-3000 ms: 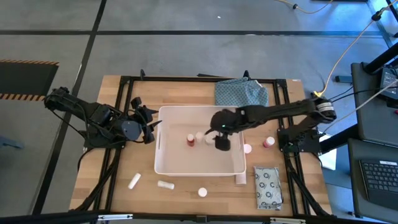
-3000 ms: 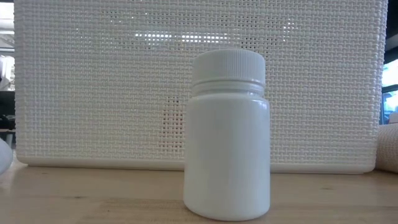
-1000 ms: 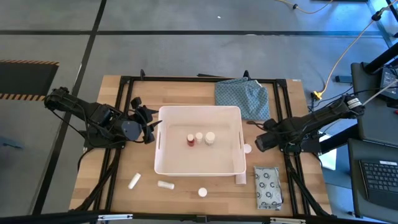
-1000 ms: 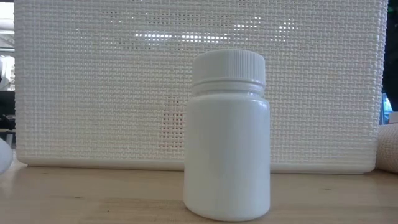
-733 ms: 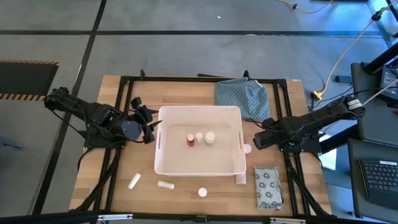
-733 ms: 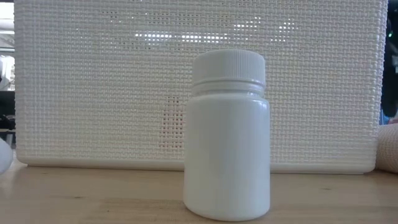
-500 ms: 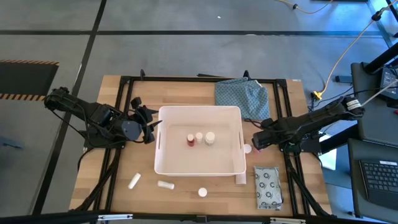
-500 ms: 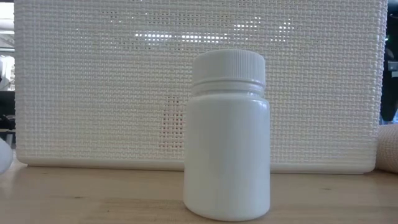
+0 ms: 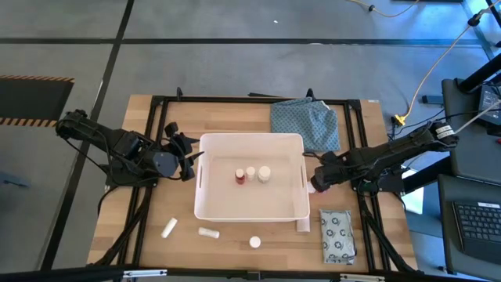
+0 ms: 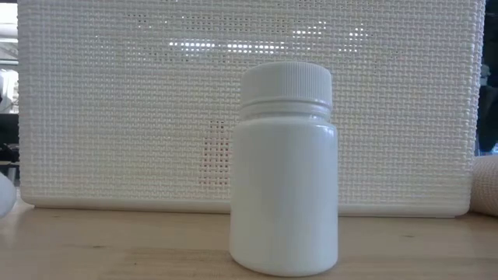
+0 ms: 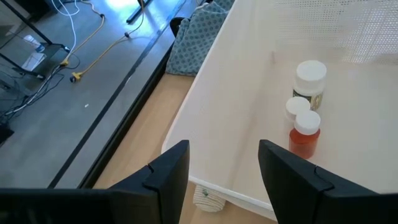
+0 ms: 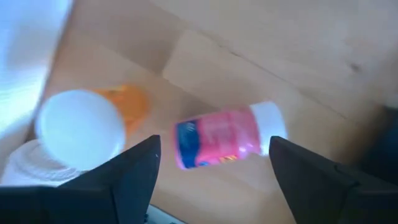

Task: Pick & place medical supplies in basket/bin
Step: Put the pink medicine bottle into the white bin

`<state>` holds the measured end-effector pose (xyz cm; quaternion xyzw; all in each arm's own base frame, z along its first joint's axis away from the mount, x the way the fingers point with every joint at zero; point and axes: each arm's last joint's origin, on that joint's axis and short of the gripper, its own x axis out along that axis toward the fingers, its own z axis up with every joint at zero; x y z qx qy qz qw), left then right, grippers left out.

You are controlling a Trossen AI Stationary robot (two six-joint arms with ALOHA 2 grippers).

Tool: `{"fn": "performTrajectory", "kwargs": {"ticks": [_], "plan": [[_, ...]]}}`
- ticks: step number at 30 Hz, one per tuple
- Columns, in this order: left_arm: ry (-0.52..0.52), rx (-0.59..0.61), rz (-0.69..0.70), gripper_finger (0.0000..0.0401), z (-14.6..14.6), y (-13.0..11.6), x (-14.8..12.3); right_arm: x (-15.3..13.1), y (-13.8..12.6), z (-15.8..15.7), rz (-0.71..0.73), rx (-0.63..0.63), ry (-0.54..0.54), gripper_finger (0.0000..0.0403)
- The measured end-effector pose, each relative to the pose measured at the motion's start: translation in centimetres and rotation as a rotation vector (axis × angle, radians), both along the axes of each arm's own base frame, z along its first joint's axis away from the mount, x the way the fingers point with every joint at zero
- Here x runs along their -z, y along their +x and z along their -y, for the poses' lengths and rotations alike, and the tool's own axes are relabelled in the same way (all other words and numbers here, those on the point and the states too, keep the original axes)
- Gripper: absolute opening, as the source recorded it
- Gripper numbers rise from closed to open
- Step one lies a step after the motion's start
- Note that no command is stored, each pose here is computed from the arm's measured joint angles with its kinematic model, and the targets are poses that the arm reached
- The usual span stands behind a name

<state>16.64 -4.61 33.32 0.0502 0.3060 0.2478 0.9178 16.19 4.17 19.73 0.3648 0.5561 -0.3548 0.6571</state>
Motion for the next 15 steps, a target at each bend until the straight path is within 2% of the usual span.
{"fn": "performTrajectory", "kwargs": {"ticks": [8, 11, 15], "plan": [[0.001, 0.001, 0.000, 0.0185, 0.0, 0.0, 0.0, -0.1, 0.5, -0.1, 0.049, -0.051, 0.005, 0.0300], [-0.001, 0.000, 0.000, 0.0185, 0.0, 0.0, 0.0, 0.0, 0.1, 0.0, 0.010, -0.022, -0.001, 0.0300], [-0.001, 0.000, 0.001, 0.0185, 0.0, 0.0, 0.0, 0.1, -0.4, 0.1, -0.044, 0.085, -0.005, 0.0300]]}}
